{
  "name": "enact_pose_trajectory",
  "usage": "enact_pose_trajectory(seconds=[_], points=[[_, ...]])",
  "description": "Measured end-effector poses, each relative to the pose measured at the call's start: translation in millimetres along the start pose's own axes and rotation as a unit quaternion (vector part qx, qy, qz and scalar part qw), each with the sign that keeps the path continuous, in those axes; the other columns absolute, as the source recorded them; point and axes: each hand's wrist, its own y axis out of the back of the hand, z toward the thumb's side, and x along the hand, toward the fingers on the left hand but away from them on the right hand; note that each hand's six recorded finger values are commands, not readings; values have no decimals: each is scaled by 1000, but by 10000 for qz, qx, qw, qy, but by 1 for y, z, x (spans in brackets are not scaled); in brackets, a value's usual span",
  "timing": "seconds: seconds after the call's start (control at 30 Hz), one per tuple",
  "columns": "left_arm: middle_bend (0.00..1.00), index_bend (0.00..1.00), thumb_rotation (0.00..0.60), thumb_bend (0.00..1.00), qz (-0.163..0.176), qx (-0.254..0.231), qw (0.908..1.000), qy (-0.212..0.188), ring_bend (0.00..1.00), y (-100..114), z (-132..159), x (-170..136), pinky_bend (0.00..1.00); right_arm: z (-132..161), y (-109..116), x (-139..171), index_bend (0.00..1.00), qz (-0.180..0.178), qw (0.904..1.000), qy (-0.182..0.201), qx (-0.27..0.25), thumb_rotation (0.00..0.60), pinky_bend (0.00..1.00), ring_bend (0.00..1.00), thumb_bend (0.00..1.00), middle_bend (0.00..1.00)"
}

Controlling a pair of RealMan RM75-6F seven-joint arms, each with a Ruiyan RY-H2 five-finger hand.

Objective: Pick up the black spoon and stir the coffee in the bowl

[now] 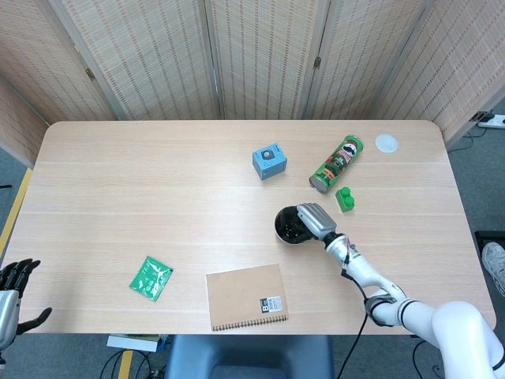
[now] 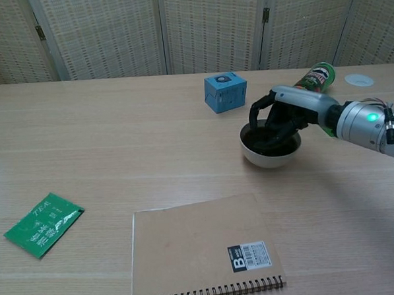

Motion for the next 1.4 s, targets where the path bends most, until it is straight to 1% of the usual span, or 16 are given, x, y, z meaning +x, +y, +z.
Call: enact_pose_trajectory(seconds=[0.17,0.33,0.47,0.63,0.73,0.8,0.83,0.87,0.9,0.97,1.0,1.07,1.13,1.17,1.3,1.4], points=[[169,184,600,206,37,-25,10000,-19,140,2,1,0,189,6,5,9,186,-64,9999,102,24,600,1000,1000,7,1000],[169,183,600,207,58,-56,10000,-53,140,3,2,1,189,10,19,23,153,-211,9995,193,104,600,1000,1000,7,1000],[169,183,600,207,101,-82,9999,-93,140,4,3,4,189,9,41,43,134,-401,9983,204,377,600,1000,1000,6,996],[169,183,600,207,141,-70,9997,-162,140,6,5,10,189,5,70,72,135,-667,9926,132,1003,600,1000,1000,23,952],[168,183,600,207,144,-92,9996,-219,140,6,9,14,189,3,86,94,182,-870,9857,32,1443,600,1000,996,126,882],[168,183,600,207,149,-107,9995,-260,140,5,12,17,189,1,96,111,242,-1021,9788,-83,1776,600,995,953,185,814],[168,183,600,206,153,-127,9994,-286,140,5,14,18,189,0,100,119,278,-1082,9752,-146,1926,600,975,906,215,769],[168,183,600,206,156,-153,9993,-303,140,4,16,19,189,-2,106,130,306,-1160,9698,-244,2130,600,922,835,243,710],[168,183,600,206,160,-184,9992,-320,140,4,17,21,189,-4,110,139,310,-1217,9654,-328,2281,600,878,790,247,674],[168,183,600,207,174,-255,9989,-363,140,4,21,24,189,-8,119,164,310,-1354,9547,-555,2591,600,711,622,248,550],[168,183,600,207,183,-273,9987,-380,140,4,23,25,189,-9,123,176,310,-1415,9505,-655,2689,600,661,569,248,513],[168,183,600,207,200,-284,9985,-419,140,3,27,28,189,-12,129,197,310,-1535,9431,-838,2827,600,493,401,247,394],[168,183,600,207,201,-306,9982,-480,140,3,33,30,189,-15,133,220,298,-1664,9376,-1006,2884,600,391,311,248,318],[168,183,600,207,197,-328,9980,-512,140,2,36,30,189,-18,132,232,264,-1727,9358,-1098,2872,600,339,265,247,275],[168,183,600,207,202,-375,9970,-642,140,2,47,32,189,-26,127,268,122,-1852,9316,-1408,2795,600,223,161,230,178],[168,183,600,207,259,-376,9967,-675,140,3,52,33,189,-29,124,291,81,-1929,9289,-1590,2730,600,197,141,214,163]])
